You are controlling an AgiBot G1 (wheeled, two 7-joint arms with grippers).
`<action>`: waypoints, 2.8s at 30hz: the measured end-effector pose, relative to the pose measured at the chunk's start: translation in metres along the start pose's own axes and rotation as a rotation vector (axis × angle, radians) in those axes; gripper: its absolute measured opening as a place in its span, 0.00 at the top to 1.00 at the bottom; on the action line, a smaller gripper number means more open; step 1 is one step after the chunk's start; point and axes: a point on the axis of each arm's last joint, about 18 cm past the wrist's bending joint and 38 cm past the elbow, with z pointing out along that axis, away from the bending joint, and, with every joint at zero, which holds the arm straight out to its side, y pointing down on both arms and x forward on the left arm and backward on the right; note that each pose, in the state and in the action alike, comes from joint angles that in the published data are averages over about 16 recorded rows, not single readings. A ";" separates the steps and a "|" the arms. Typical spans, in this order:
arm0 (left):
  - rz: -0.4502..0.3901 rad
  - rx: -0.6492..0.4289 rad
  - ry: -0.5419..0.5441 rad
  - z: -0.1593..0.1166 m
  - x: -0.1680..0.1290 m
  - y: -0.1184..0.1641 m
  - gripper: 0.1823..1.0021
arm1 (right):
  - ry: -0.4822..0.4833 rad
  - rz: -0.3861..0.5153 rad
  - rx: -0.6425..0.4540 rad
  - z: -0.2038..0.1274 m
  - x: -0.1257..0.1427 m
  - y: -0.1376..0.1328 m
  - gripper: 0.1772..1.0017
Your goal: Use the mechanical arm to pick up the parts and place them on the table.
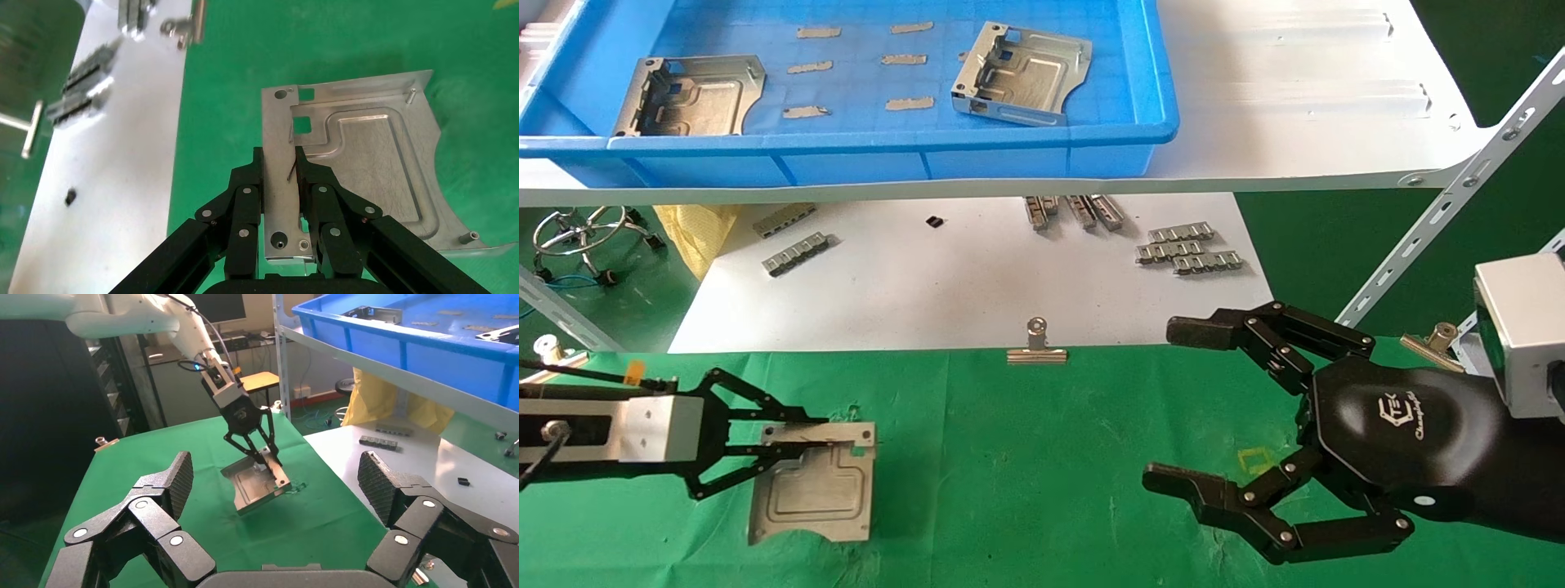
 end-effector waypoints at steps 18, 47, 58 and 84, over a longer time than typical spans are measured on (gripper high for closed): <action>-0.004 -0.050 0.002 0.006 0.003 0.017 0.83 | 0.000 0.000 0.000 0.000 0.000 0.000 0.00; -0.274 0.130 -0.158 -0.004 0.016 0.014 0.17 | 0.001 0.000 0.000 0.000 0.000 0.000 0.00; -0.310 0.213 -0.150 0.003 0.012 -0.007 0.03 | 0.001 0.000 0.000 0.000 0.000 0.000 0.00; -0.414 0.446 -0.078 0.000 0.015 -0.083 0.00 | 0.001 0.000 0.000 0.000 0.000 0.000 0.00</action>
